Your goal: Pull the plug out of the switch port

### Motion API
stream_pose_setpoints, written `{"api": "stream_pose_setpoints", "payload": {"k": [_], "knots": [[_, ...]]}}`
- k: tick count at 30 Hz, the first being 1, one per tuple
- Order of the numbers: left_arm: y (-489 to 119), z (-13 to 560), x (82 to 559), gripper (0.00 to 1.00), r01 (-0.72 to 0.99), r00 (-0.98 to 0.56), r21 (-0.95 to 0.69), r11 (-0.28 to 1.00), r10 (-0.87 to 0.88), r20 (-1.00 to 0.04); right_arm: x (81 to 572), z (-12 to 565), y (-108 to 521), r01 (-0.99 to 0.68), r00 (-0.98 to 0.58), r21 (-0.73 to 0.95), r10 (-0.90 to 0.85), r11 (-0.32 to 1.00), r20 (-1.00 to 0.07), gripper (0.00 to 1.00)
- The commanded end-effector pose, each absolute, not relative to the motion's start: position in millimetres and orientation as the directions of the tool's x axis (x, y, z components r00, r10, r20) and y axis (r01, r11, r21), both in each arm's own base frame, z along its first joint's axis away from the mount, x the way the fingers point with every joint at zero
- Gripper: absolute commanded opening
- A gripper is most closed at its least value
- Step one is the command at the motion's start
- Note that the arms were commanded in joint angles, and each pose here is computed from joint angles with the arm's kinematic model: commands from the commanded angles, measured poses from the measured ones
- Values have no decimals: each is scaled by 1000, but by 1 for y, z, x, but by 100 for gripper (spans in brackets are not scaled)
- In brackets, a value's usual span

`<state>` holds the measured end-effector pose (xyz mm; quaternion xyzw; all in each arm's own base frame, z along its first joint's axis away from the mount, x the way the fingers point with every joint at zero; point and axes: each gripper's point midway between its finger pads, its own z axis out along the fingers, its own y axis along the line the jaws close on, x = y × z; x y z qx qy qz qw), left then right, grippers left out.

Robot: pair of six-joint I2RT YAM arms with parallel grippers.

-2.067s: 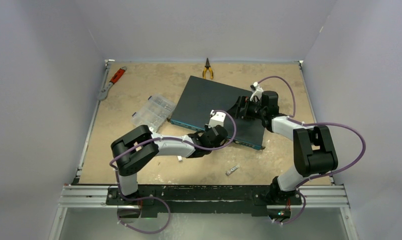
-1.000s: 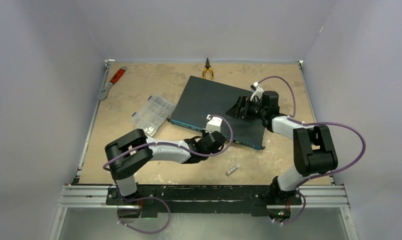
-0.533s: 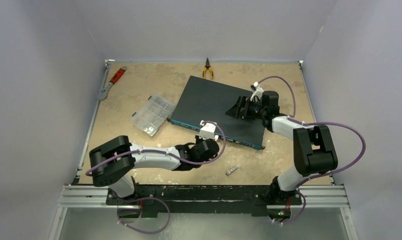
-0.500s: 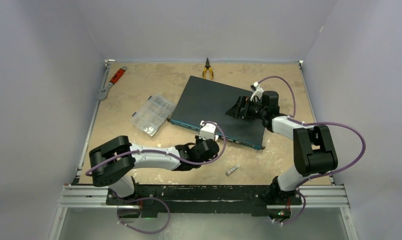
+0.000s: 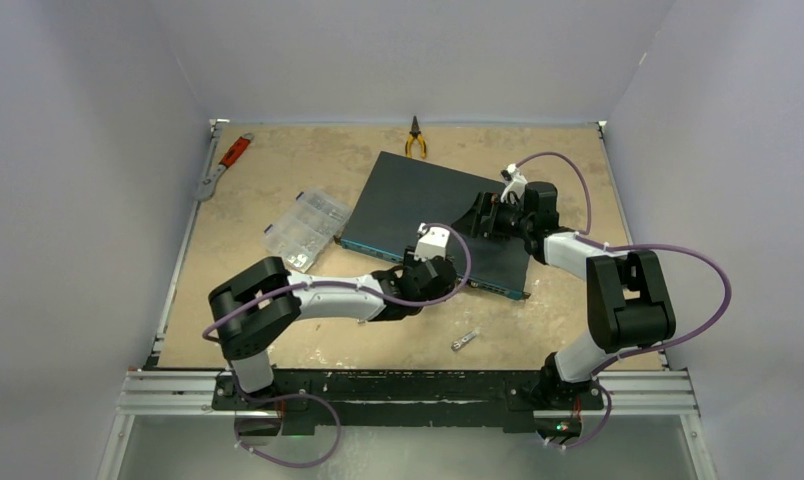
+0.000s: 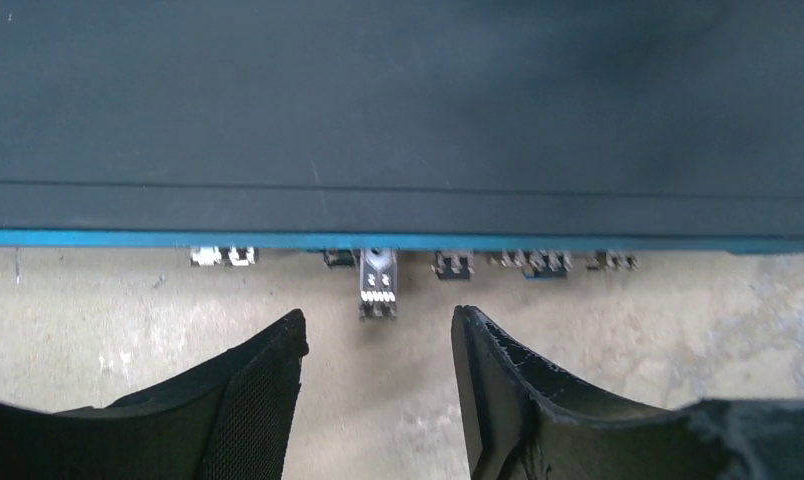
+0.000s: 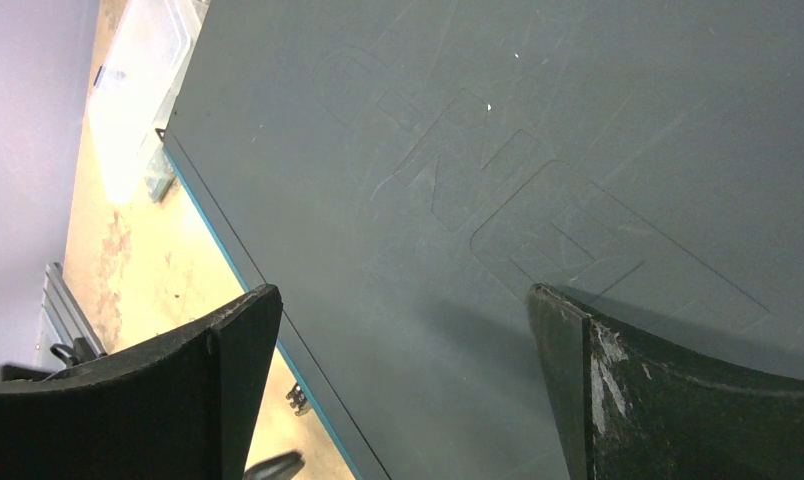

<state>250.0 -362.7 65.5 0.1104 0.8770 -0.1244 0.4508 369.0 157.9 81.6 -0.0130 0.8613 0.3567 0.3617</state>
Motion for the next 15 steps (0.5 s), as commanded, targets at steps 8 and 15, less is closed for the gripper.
{"api": "stream_pose_setpoints", "payload": {"k": [8,15], "knots": [[-382,56,287,50,337,-594,-147,930,89,-799,316,-5,126,-28,-893,532,218,847,-394,99],[-387,50,289,30,347,-603,-144,927,103,-791,316,-5,126,-26,-893,532,220,846,-393,99]]}}
